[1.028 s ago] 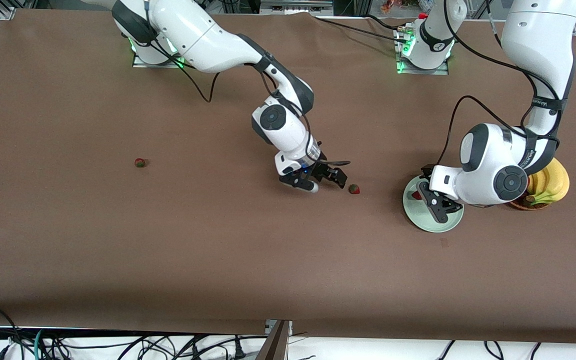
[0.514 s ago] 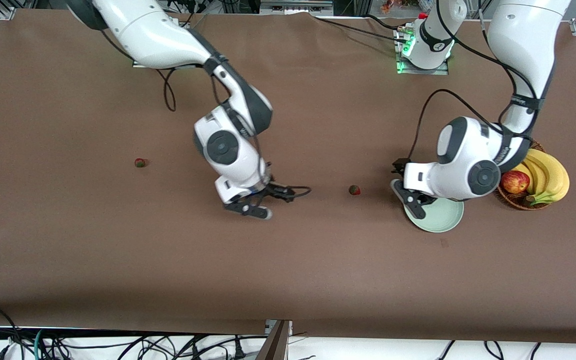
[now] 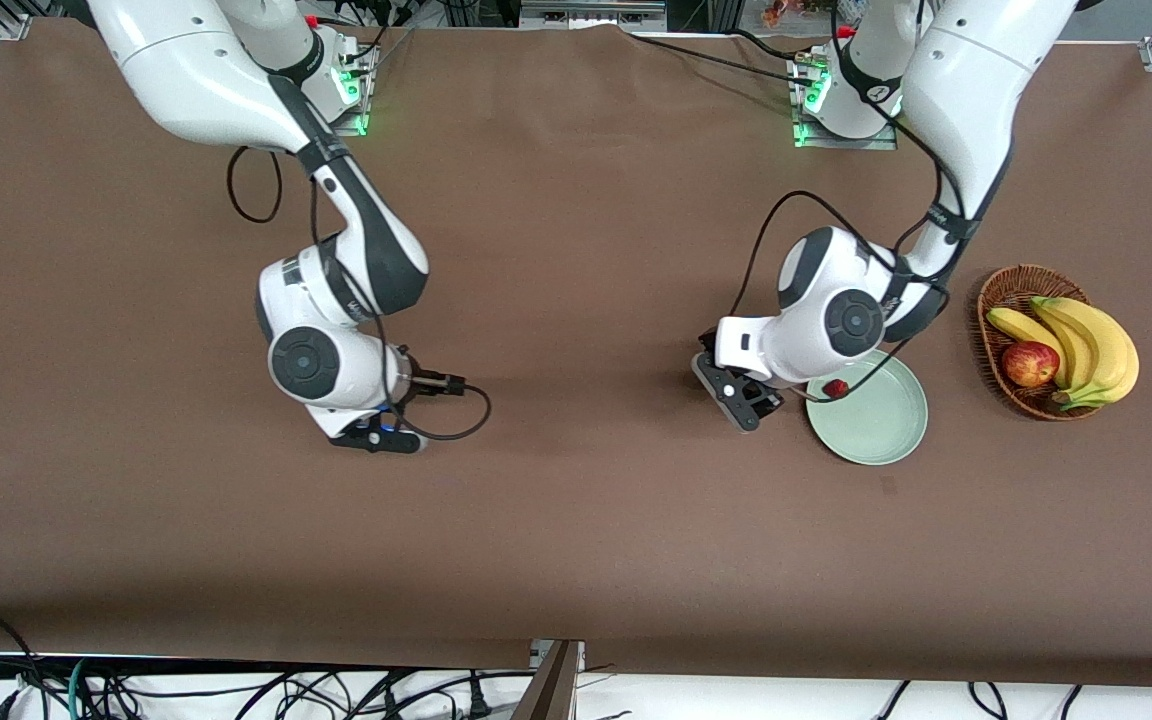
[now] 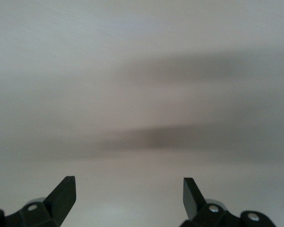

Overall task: Collect all strawberries into plate
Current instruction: 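Grasp a strawberry each with the left gripper and the right gripper, then open the left gripper over the plate while the right gripper carries strawberry, then set the strawberry mid-table with the right gripper while the left gripper returns, then grasp the middle strawberry with the left gripper while the right gripper retracts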

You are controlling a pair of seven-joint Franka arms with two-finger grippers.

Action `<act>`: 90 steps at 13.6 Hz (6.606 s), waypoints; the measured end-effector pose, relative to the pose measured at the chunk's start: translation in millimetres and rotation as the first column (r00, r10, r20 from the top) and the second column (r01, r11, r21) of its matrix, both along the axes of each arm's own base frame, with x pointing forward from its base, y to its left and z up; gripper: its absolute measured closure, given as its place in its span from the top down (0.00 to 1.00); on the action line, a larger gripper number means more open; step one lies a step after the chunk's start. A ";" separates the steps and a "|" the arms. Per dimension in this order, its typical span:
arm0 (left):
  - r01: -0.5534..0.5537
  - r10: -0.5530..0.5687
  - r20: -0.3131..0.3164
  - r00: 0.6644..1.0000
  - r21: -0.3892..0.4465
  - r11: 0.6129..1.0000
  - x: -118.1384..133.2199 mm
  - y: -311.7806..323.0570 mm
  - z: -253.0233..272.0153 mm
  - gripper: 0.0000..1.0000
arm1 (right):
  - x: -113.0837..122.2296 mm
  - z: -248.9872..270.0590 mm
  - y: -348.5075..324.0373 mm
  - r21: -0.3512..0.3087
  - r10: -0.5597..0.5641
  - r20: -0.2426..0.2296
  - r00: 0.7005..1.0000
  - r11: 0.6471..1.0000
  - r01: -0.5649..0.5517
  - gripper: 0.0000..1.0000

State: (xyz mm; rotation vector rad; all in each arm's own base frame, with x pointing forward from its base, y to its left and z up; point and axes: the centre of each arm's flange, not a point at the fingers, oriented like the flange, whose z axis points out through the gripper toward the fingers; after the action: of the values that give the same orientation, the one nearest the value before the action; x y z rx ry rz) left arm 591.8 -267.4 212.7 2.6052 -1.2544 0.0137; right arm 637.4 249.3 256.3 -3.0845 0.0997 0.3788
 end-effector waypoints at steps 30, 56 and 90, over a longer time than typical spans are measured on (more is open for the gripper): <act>0.152 -0.139 -0.149 0.979 0.083 0.985 51.5 197.4 35.7 0.34 | -81.3 -93.0 -240.3 0.032 0.280 -0.182 0.943 0.960 -0.279 0.33; 0.039 -0.021 -0.234 0.972 0.072 0.997 42.3 170.6 46.2 1.00 | -78.6 -88.4 263.1 0.398 -0.493 0.133 0.860 0.821 0.409 0.33; -0.330 0.336 0.053 0.941 -0.089 0.940 -36.8 -127.9 -30.9 0.74 | -55.1 339.3 -247.9 -0.092 0.103 0.162 0.981 0.992 -0.089 1.00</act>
State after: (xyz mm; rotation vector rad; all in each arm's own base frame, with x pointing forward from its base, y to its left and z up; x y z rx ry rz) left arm 555.0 -395.3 181.8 2.7331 -0.7973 0.2103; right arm 582.3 1.4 595.6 -3.1969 -0.0392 0.1205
